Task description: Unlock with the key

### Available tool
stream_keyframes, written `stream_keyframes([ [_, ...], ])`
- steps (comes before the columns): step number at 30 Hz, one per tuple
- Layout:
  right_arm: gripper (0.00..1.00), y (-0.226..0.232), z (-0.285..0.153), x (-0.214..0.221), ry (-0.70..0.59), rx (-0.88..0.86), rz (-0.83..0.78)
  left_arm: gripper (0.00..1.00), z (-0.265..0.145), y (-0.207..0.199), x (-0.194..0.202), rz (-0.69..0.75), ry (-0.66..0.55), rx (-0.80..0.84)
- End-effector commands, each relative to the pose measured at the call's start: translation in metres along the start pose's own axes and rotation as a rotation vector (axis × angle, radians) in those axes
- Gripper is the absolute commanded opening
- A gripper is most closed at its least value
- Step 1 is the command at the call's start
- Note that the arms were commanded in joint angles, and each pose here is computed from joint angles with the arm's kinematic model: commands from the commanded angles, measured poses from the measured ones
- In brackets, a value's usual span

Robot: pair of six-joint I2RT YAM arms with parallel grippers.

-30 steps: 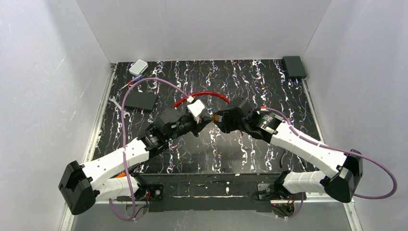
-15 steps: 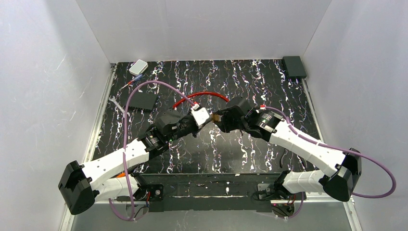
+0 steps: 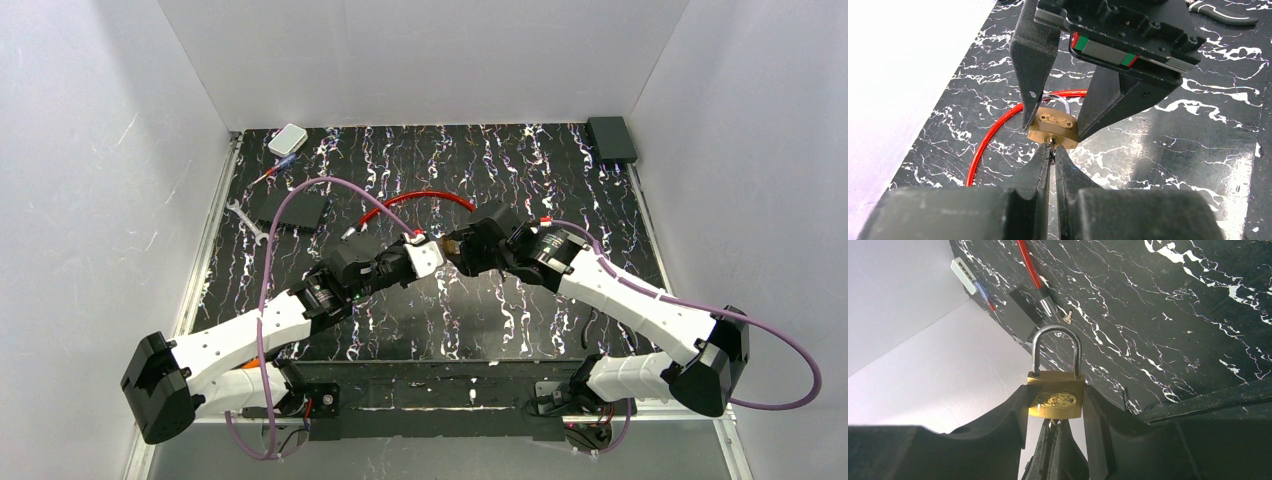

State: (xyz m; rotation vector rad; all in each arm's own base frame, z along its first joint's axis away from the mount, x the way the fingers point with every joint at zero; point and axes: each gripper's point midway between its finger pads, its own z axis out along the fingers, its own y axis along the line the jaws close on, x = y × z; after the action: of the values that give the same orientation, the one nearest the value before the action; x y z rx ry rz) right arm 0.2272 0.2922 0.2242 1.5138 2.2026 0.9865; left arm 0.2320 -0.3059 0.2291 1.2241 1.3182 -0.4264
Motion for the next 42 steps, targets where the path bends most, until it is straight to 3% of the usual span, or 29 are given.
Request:
stream_keyframes([
  [1,0.01,0.015,-0.016,0.012,0.047,-0.034,-0.008,0.03,-0.002,0.014,-0.005,0.028,-0.006,-0.072],
  [3,0.01,0.014,-0.017,0.006,0.022,-0.036,-0.012,0.17,-0.004,0.015,-0.003,0.015,-0.002,-0.083],
  [8,0.01,0.011,-0.018,-0.006,-0.029,-0.044,-0.017,0.66,-0.016,0.014,-0.001,-0.023,-0.008,-0.103],
  [12,0.01,0.004,-0.016,-0.014,-0.061,-0.038,-0.023,0.8,-0.031,0.018,-0.003,-0.079,-0.015,-0.147],
  [19,0.01,0.006,-0.016,-0.021,-0.098,-0.064,-0.064,0.82,-0.04,0.026,0.0,-0.445,0.035,-0.262],
  [26,0.01,0.009,-0.018,-0.023,-0.11,-0.072,-0.091,0.8,-0.026,0.018,-0.012,-0.77,-0.024,-0.259],
  [31,0.01,0.01,-0.018,-0.02,-0.099,-0.071,-0.094,0.76,-0.015,0.022,-0.018,-0.908,-0.07,-0.281],
  [42,0.01,0.012,-0.018,-0.014,-0.067,-0.076,-0.086,0.68,0.005,0.019,-0.016,-1.031,-0.112,-0.276],
])
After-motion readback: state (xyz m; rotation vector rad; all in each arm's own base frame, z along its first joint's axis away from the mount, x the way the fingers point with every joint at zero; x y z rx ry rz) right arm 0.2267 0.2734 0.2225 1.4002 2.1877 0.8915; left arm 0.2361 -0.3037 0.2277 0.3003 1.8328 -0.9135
